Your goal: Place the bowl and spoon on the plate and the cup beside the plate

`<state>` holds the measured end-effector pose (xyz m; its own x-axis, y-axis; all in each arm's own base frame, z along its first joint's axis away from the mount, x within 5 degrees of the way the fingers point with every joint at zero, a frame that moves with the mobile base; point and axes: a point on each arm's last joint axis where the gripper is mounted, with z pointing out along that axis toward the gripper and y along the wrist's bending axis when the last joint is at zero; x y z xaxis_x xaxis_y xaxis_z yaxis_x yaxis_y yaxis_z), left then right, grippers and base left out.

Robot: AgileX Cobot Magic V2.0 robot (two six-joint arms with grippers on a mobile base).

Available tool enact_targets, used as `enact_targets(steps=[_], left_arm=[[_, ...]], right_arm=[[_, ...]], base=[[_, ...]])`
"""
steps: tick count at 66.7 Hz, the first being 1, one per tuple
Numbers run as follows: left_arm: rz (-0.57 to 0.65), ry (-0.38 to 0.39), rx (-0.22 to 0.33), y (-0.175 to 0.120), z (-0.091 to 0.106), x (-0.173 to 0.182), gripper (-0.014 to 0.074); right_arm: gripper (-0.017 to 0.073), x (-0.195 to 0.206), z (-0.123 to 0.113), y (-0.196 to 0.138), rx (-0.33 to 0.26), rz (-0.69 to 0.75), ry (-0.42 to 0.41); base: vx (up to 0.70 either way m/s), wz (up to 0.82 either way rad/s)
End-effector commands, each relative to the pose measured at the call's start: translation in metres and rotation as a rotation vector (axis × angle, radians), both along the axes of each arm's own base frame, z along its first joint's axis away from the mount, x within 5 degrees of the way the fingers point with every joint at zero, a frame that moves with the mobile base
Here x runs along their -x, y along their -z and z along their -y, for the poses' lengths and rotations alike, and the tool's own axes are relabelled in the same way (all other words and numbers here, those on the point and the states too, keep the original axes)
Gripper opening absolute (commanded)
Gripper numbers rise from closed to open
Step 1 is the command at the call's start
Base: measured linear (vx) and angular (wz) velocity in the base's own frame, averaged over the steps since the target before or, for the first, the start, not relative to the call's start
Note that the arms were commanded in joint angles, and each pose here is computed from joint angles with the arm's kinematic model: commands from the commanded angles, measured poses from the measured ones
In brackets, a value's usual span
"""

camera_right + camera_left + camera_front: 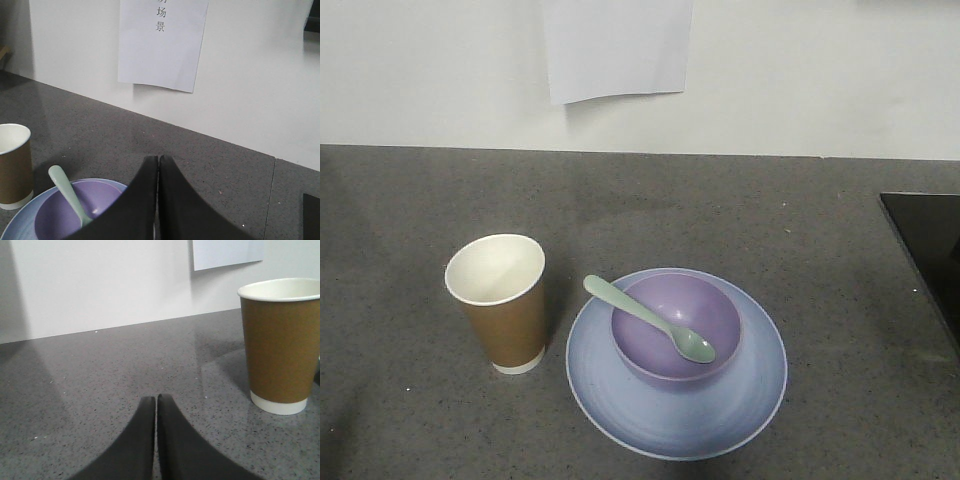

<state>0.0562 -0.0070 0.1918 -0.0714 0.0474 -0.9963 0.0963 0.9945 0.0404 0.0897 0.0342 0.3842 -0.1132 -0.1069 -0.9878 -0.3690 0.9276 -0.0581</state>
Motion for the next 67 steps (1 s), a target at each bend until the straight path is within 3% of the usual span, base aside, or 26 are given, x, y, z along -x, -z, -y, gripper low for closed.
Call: enact_targets(steps=[1, 29, 46, 67], left_arm=[[0.048, -0.032, 0.01, -0.0063, -0.0022, -0.0003, -0.0008], [0.044, -0.047, 0.053, -0.0063, -0.0034, -0.0006, -0.0008], [0.038, -0.068, 0.137, -0.0062, -0.005, -0.0006, -0.0008], [0.036, -0.068, 0.137, -0.006, -0.005, -0.0006, -0.0008]], right_arm=[[-0.0006, -0.002, 0.0012, -0.0132, -0.03, 0.078, 0.019], [-0.0006, -0.0019, 0.0011, -0.0125, -0.028, 0.072, 0.018], [-0.0006, -0.0019, 0.0011, -0.0125, -0.028, 0.072, 0.018], [-0.0006, -0.0019, 0.0011, -0.0125, -0.028, 0.072, 0.018]], base=[[0.0, 0.0], [0.0, 0.0], [0.0, 0.0], [0.0, 0.0]])
